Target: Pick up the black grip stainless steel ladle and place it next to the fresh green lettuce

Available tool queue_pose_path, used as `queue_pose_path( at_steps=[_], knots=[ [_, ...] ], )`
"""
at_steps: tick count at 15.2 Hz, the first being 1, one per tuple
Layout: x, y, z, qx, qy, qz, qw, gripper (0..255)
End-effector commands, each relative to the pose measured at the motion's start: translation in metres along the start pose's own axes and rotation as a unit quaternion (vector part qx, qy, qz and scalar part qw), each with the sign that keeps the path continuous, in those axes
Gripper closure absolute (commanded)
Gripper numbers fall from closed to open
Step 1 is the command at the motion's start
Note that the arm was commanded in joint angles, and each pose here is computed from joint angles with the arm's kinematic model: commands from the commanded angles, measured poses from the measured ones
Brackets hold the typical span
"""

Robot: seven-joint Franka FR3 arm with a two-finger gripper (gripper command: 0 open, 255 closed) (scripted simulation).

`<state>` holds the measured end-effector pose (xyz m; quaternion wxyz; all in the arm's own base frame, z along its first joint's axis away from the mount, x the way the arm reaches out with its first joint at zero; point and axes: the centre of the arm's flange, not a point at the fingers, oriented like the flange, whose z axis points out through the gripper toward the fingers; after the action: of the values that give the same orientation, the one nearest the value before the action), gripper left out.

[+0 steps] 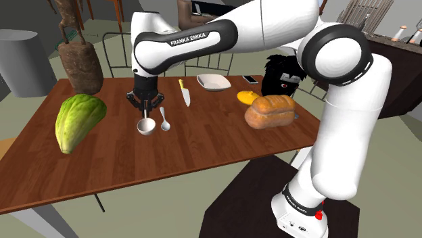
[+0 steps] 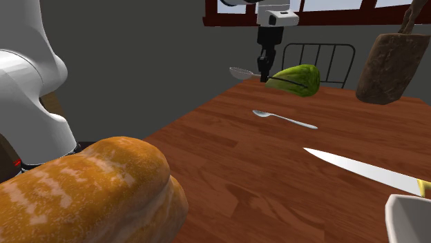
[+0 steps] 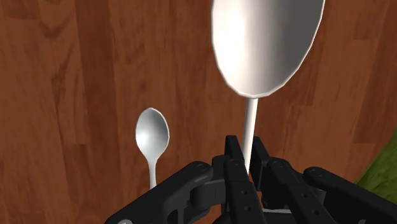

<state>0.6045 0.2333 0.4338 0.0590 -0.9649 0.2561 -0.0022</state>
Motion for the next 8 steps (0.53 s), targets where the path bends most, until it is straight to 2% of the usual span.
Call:
queue_pose_path(
  at_steps=[1, 8],
  knots=[
    [0.000, 0.001, 0.010, 0.000, 0.000, 0.000, 1.0000, 255],
    [0.001, 0.005, 0.047, 0.000, 0.000, 0.000, 1.0000, 255]
  ],
)
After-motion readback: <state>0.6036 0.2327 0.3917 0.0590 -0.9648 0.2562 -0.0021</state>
